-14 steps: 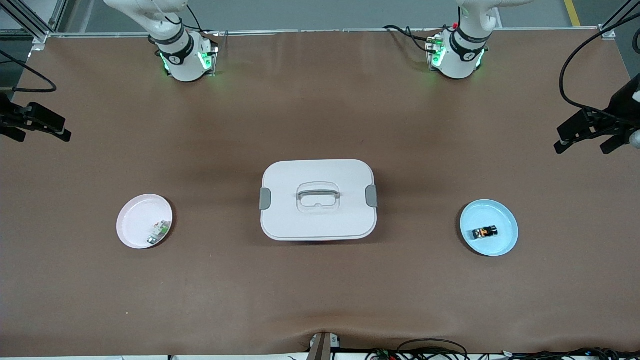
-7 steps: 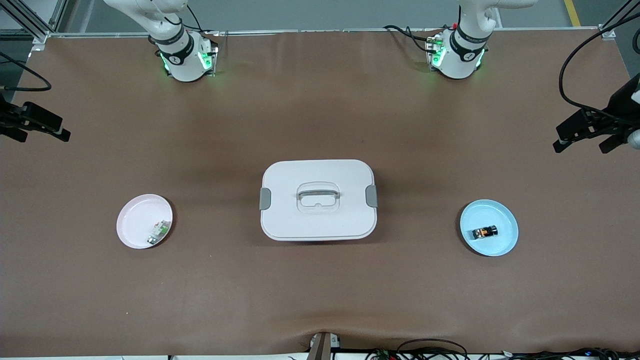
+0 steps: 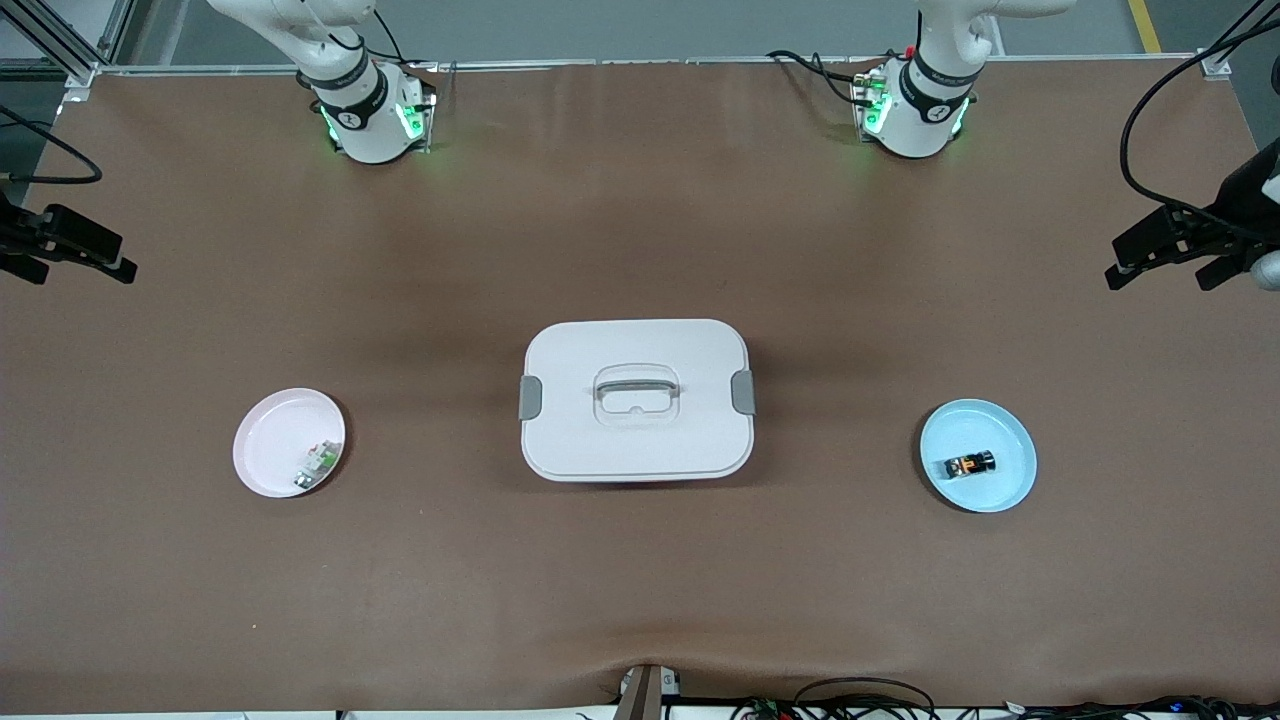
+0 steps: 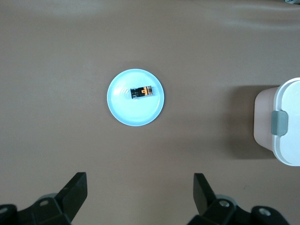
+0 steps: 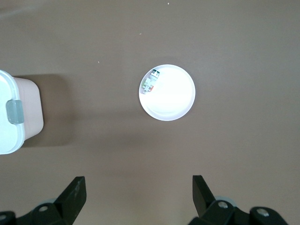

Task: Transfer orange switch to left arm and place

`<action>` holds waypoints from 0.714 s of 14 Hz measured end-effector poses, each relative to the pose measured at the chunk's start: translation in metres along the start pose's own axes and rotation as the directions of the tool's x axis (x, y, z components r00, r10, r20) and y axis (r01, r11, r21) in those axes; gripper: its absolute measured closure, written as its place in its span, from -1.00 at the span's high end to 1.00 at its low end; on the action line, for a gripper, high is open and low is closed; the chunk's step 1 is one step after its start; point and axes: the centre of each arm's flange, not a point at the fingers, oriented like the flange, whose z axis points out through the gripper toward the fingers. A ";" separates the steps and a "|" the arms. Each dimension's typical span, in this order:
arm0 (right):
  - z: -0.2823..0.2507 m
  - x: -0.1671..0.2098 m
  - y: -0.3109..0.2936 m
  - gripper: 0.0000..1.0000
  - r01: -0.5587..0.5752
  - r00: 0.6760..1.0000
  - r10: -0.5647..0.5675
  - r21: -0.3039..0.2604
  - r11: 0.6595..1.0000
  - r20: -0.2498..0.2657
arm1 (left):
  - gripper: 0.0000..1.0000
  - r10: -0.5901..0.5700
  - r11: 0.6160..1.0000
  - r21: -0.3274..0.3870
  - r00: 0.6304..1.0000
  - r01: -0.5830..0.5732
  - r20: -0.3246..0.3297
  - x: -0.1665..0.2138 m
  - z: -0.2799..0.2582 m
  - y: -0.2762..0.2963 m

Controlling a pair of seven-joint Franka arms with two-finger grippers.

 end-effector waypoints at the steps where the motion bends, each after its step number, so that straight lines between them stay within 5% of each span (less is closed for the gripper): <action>1: 0.000 0.000 0.000 1.00 0.000 1.000 0.000 -0.003 1.000 0.000 | 1.00 0.005 1.000 0.002 1.000 -0.005 0.002 -0.002 0.000 0.002; 10: -0.001 0.001 0.002 1.00 -0.001 1.000 0.001 -0.016 1.000 -0.006 | 1.00 0.032 0.999 0.028 0.999 -0.032 -0.002 -0.037 0.002 0.016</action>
